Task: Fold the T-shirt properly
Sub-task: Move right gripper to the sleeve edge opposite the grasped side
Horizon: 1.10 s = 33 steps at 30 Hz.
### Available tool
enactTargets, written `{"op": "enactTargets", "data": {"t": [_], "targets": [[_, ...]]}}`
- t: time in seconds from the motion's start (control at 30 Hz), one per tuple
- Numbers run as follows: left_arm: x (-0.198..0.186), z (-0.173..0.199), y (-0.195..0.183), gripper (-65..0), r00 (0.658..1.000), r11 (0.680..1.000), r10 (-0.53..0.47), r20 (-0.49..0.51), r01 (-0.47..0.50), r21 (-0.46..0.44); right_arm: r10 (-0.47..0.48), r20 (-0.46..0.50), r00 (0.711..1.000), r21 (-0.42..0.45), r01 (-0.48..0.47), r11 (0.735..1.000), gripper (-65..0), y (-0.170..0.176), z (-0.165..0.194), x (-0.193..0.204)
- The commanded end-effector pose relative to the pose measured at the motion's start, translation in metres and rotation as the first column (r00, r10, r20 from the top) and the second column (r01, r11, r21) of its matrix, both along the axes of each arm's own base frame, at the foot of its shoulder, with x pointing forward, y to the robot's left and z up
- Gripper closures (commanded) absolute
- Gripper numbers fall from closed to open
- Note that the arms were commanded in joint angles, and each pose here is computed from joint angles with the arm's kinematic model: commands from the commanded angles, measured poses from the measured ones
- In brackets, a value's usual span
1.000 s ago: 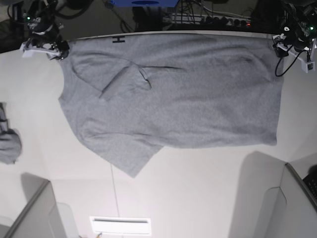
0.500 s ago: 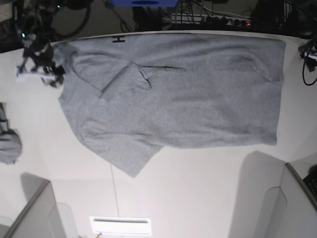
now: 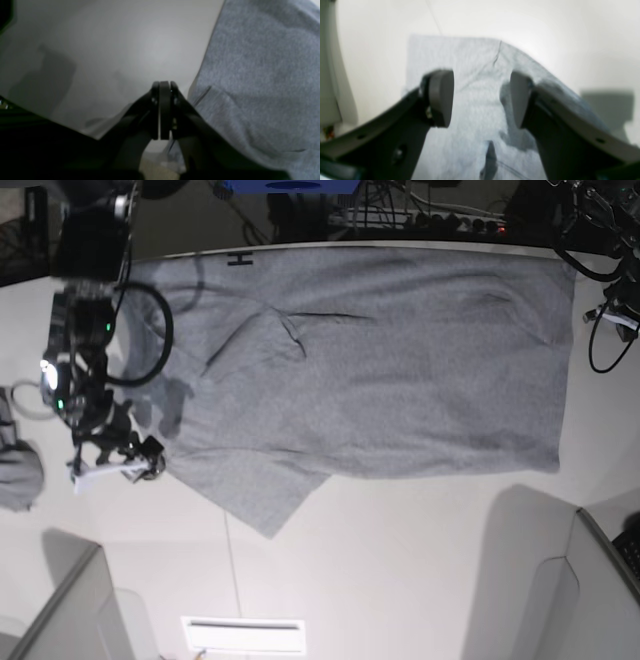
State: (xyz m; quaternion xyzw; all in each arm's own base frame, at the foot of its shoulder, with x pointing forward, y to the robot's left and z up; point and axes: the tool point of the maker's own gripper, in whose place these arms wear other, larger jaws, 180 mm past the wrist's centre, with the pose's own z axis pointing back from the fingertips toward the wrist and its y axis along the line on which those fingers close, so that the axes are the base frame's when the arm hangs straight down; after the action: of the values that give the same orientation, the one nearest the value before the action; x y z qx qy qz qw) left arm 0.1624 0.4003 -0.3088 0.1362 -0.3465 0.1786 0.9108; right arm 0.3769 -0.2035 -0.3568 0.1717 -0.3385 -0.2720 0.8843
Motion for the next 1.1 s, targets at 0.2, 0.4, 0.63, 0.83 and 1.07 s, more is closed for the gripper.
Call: {"op": "enactTargets", "data": {"t": [0.2,0.4,0.63,0.83,1.07], "targets": [[0.001,0.01,0.006,0.0,1.0,0.999,-0.007,0.019,0.006,0.033,0.168,0.072,0.983,-0.165,-0.155,0.974,-34.5,-0.009,0.011,0.074],[-0.001,0.01,0.007,0.0,1.0,0.999,-0.005,0.01,0.004,0.037,0.286,-0.019,0.958,-0.223,-0.283,0.933,-35.4,-0.009,-0.019,0.103],[-0.001,0.01,0.007,0.0,1.0,0.999,-0.005,0.01,0.004,0.037,0.427,-0.123,0.896,-0.286,-0.444,0.849,-37.4,-0.001,-0.043,0.102],[-0.001,0.01,0.007,0.0,1.0,0.999,-0.003,0.012,0.003,0.037,0.468,-0.155,0.87,-0.258,-0.493,0.831,-37.1,0.006,-0.06,0.086],[0.001,0.011,0.007,0.0,1.0,0.999,-0.003,0.019,0.002,0.036,0.53,-0.196,0.825,-0.202,-0.563,0.801,-36.9,0.025,-0.079,0.064]]}}
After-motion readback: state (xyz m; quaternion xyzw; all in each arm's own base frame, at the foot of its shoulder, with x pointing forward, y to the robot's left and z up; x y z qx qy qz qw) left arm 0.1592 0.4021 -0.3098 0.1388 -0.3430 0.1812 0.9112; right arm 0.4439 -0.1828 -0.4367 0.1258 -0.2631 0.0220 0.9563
